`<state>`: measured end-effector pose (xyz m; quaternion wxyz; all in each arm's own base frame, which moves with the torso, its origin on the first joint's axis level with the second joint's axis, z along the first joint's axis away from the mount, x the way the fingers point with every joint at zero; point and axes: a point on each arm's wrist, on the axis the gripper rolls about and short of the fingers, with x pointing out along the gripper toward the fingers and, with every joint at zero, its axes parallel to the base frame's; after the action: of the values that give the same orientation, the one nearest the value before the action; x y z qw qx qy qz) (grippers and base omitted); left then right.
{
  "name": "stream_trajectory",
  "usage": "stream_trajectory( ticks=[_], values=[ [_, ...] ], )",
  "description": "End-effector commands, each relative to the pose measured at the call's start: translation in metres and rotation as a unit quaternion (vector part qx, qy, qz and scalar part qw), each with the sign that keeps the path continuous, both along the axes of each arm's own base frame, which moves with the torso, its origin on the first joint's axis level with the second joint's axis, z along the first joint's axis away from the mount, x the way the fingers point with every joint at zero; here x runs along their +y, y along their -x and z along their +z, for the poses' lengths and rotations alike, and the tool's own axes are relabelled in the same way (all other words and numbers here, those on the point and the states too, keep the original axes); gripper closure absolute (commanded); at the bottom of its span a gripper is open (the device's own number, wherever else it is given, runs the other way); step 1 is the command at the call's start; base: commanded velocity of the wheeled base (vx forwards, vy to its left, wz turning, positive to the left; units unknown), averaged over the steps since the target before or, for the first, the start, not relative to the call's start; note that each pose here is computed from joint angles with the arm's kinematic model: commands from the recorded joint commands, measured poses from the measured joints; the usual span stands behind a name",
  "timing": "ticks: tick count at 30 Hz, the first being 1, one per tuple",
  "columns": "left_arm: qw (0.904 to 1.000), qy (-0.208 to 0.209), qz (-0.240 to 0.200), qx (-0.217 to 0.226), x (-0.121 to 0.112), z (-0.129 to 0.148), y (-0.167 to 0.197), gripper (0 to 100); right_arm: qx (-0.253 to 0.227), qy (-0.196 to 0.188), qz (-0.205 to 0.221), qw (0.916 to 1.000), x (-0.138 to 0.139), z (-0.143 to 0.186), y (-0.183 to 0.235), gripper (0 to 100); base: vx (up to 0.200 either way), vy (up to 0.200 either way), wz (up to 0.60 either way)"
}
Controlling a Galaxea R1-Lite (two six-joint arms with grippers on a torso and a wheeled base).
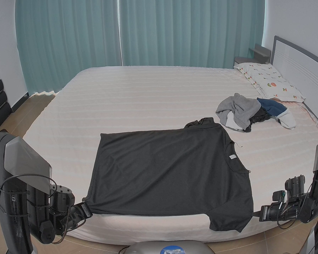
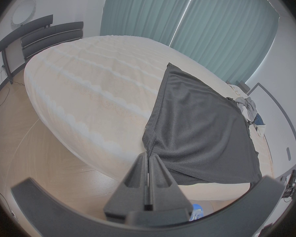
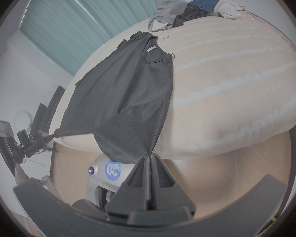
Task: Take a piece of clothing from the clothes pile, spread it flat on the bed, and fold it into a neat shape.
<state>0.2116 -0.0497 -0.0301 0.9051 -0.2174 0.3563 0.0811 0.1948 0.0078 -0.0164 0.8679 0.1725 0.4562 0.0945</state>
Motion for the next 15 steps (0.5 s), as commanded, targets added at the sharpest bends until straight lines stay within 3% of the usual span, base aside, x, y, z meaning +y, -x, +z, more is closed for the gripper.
stream_trajectory(
  ticks=[1,12,15],
  values=[
    [0.9999,-0.004,-0.005,0.008,-0.001,0.001,0.004,100,-0.023,0.019,0.005,0.9996,-0.005,0.016,0.009,100,0.0,0.0,0.0],
    [0.9981,-0.022,-0.025,0.053,-0.005,0.002,0.016,100,-0.012,0.038,0.014,0.9991,-0.009,0.024,0.019,100,0.0,0.0,0.0],
    [0.9974,-0.026,-0.029,0.06,-0.006,0.005,0.019,100,-0.006,0.059,0.015,0.9981,-0.01,0.025,0.022,100,0.0,0.0,0.0]
  ],
)
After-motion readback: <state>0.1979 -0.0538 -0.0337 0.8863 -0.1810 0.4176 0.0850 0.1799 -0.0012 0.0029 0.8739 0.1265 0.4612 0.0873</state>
